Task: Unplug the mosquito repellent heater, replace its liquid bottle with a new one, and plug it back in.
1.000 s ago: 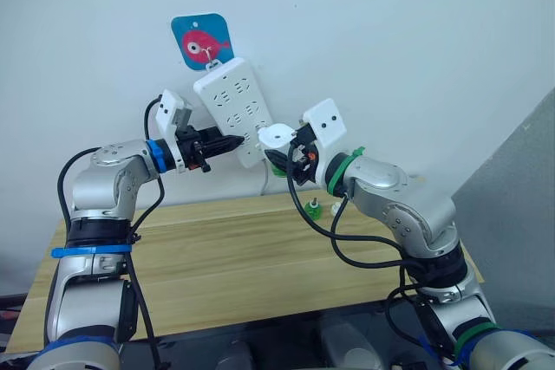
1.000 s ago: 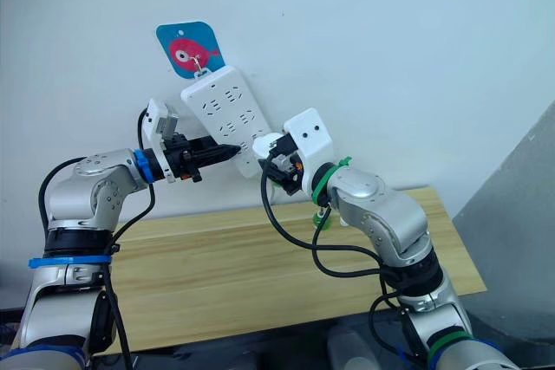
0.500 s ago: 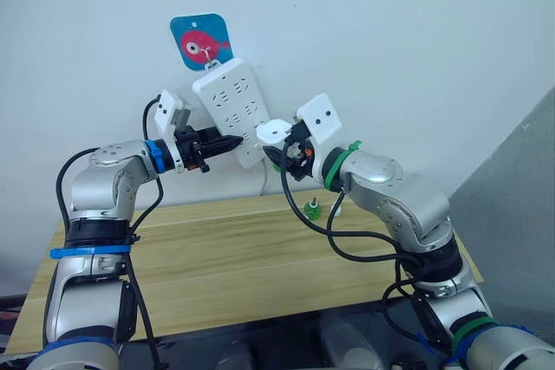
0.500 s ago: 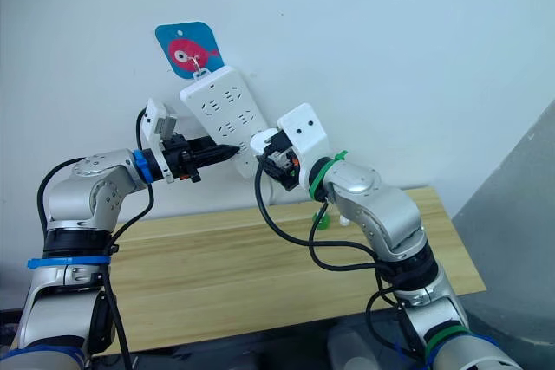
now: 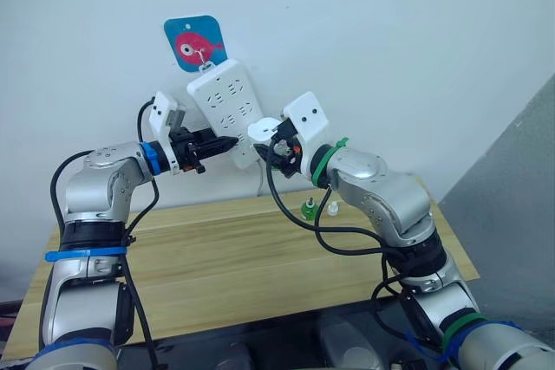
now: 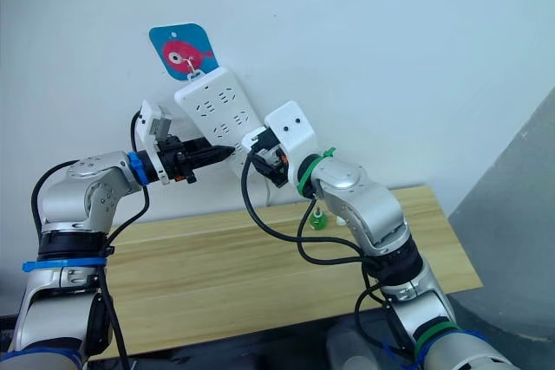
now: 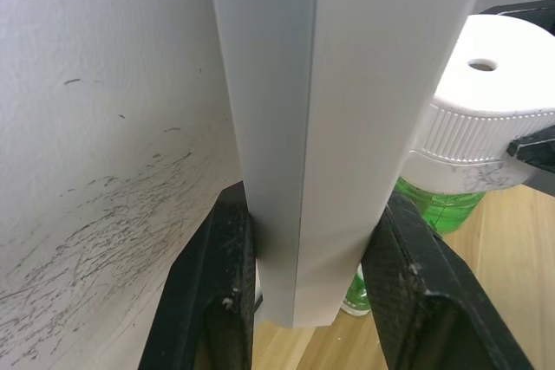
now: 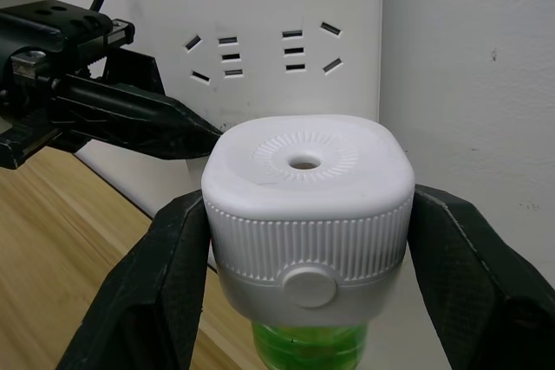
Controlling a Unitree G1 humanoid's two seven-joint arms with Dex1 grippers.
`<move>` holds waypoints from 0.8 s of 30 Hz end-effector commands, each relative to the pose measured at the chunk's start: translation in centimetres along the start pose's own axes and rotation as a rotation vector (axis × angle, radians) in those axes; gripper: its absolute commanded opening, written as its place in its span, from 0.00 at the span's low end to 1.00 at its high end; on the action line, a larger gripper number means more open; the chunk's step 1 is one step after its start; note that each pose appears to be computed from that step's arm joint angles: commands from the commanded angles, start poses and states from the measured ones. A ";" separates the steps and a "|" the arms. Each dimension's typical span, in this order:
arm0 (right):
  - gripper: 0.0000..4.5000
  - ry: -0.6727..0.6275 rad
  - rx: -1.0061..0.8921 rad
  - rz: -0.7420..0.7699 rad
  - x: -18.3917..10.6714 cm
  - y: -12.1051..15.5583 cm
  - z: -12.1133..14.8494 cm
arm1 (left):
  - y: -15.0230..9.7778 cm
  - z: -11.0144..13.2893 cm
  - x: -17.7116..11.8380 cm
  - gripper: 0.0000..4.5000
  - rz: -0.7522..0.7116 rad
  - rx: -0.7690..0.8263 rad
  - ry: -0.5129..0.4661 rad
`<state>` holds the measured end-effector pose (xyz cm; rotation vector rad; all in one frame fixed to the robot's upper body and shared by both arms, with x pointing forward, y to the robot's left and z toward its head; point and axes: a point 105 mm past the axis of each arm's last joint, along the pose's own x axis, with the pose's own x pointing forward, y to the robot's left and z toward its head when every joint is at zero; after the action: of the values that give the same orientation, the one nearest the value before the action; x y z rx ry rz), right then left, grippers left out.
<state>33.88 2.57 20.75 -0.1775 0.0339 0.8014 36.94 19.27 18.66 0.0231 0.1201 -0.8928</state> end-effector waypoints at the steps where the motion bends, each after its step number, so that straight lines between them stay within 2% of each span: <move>1: 0.66 -0.050 -0.019 0.017 0.7 0.9 1.1 | -2.8 0.6 1.5 0.29 -0.148 0.020 -0.014; 14: 0.66 -0.069 0.002 0.046 1.9 1.9 0.2 | -3.2 0.5 1.2 0.29 -0.154 0.000 -0.012; 18: 0.66 -0.086 0.005 0.073 1.7 2.1 0.5 | -2.3 0.3 1.0 0.29 -0.107 0.056 -0.006; 22: 0.96 -0.083 0.004 0.067 1.4 1.8 0.4 | -1.3 0.0 1.0 0.29 -0.059 0.101 0.001; 24: 1.00 -0.077 -0.001 0.070 1.2 1.8 0.5 | -1.1 0.0 1.1 0.29 -0.048 0.123 0.004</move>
<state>34.13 4.18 19.58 -0.1481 0.0138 0.8433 36.89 19.26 18.64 0.0868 0.0747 -0.8831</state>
